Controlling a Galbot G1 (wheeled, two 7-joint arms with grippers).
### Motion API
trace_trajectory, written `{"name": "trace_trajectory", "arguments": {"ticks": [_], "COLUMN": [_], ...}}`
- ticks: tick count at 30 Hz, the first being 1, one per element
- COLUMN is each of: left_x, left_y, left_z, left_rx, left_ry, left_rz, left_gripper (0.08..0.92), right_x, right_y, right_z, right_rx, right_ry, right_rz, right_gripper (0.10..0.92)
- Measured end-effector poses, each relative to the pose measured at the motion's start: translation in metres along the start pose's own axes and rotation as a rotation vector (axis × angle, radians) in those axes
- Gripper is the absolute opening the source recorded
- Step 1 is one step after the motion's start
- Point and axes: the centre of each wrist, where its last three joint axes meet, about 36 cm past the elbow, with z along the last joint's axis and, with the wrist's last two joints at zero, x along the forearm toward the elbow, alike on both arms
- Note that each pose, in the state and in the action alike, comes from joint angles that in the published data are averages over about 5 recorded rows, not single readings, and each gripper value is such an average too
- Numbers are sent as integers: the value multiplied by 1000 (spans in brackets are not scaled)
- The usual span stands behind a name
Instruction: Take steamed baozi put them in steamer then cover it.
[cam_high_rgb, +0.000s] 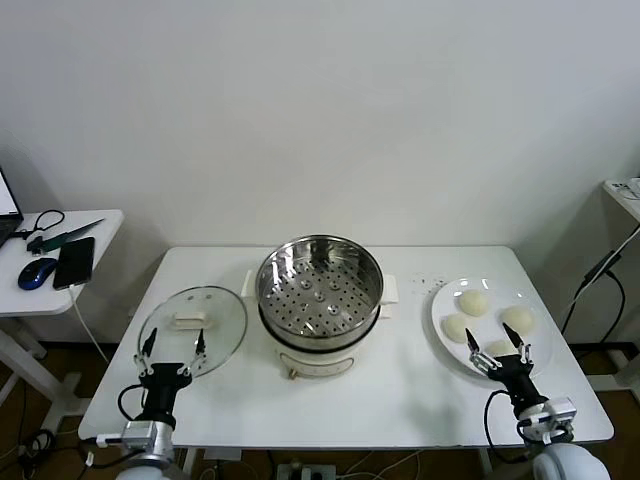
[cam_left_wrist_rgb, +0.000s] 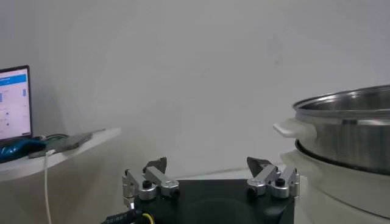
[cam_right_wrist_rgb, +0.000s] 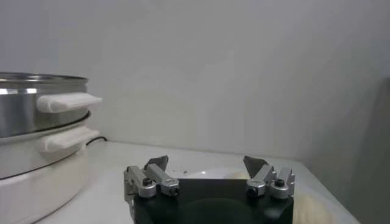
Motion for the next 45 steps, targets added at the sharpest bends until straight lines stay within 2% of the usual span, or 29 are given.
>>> {"name": "trace_trajectory", "arguments": {"ticks": [5, 12, 23, 32, 37, 45], "left_x": [1, 4, 5, -1, -4, -5], "left_y": [0, -2, 1, 8, 6, 9], "left_z": [0, -1, -1, -5, -7, -4], "left_rx": [-4, -5, -5, -16, -17, -24], "left_ry": [-2, -4, 4, 5, 6, 22], "left_rz": [2, 11, 10, 2, 2, -3], "left_gripper": [823, 823, 823, 823, 823, 823], "right_x": [-13, -44, -130, -208, -246, -291], "right_y": [-29, -99, -172, -186, -183, -160], "right_z": [-15, -55, -129, -179, -198, -196], "right_rx": [110, 373, 742, 967, 1043, 1108], "right_ry": [50, 195, 424, 620, 709, 820], "right_rz": [-89, -303, -611, -812, -863, -930], "right_gripper": [823, 823, 823, 823, 823, 823]}}
